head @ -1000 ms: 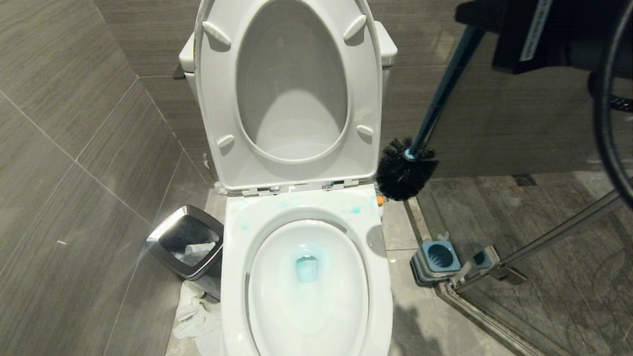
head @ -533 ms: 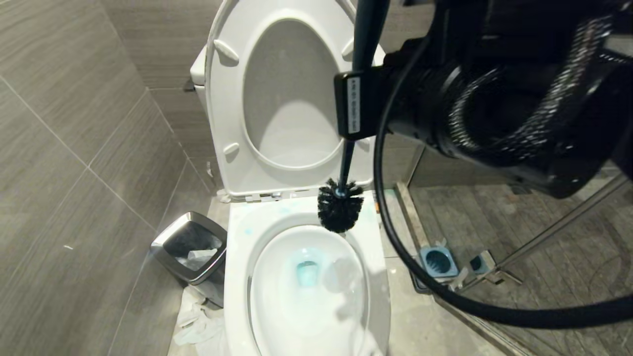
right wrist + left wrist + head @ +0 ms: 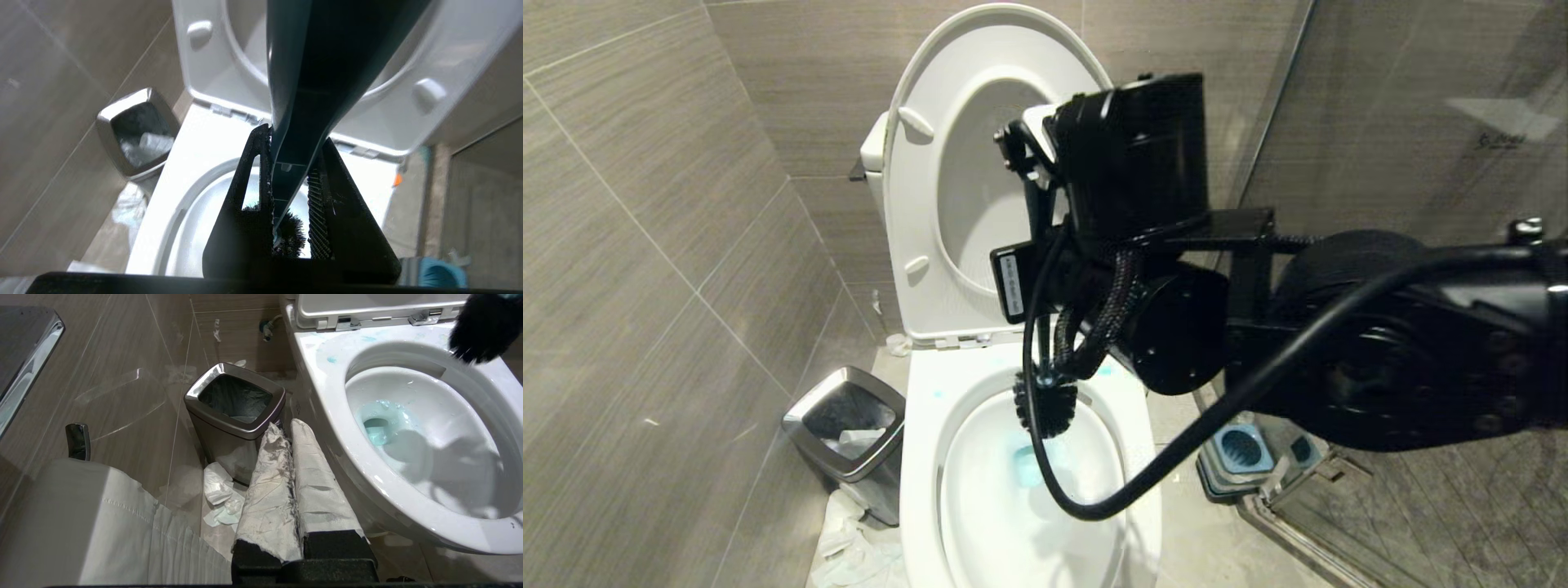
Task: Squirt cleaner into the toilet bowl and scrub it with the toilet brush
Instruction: Scrub the toilet bowl
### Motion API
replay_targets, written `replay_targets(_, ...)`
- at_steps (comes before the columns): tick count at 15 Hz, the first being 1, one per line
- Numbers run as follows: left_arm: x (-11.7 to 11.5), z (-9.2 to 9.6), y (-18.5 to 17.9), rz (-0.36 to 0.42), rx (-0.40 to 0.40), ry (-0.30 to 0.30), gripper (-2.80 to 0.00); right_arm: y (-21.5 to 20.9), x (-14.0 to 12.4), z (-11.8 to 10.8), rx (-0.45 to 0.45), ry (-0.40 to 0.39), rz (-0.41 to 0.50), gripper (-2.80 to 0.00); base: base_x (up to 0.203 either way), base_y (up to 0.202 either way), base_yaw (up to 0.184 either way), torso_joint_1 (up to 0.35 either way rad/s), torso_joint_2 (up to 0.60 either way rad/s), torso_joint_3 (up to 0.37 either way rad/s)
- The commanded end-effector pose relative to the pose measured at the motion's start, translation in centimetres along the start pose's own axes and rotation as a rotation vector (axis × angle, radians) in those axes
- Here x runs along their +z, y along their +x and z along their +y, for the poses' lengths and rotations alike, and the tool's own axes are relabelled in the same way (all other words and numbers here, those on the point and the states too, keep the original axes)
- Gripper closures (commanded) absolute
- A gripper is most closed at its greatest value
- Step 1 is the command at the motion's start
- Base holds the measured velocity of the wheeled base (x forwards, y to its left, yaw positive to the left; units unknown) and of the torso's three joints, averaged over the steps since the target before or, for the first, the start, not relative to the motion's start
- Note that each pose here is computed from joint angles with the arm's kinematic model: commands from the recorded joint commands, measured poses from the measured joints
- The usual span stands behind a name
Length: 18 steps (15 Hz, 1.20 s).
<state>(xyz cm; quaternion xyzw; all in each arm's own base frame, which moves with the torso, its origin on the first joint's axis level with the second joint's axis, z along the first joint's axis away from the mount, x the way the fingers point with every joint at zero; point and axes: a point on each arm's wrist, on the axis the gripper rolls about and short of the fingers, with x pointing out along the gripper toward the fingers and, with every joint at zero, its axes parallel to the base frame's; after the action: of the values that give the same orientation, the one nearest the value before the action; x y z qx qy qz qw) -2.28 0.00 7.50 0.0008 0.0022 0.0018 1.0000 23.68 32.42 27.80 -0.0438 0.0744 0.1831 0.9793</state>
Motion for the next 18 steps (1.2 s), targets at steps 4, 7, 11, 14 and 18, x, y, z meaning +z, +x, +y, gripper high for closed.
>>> replay_targets(4,0.0,0.0,0.0,0.002,0.001,0.000,0.00,6.1,-6.4,1.2,-0.029,-0.006,0.141,0.00,0.000,0.000,0.000,0.000,0.00,0.000)
replay_targets(7,0.0,0.0,0.0,0.002,0.001,0.000,0.00,8.7,-8.9,1.0,-0.044,0.001,0.189,0.00,0.000,0.000,0.000,0.000,0.00,0.000)
replay_targets(11,0.0,0.0,0.0,0.002,0.001,0.001,0.00,12.2,-11.7,1.4,-0.061,0.007,0.200,0.00,0.000,0.000,0.000,0.000,0.00,0.000)
replay_targets(14,0.0,0.0,0.0,0.002,0.000,0.003,0.00,14.7,-13.7,2.1,-0.066,0.006,0.177,0.00,0.000,0.000,0.000,0.000,0.00,0.000)
replay_targets(18,0.0,0.0,0.0,0.002,0.001,0.008,0.00,17.2,-17.6,2.8,-0.078,-0.030,0.215,0.00,0.000,0.000,0.000,0.000,0.00,0.000)
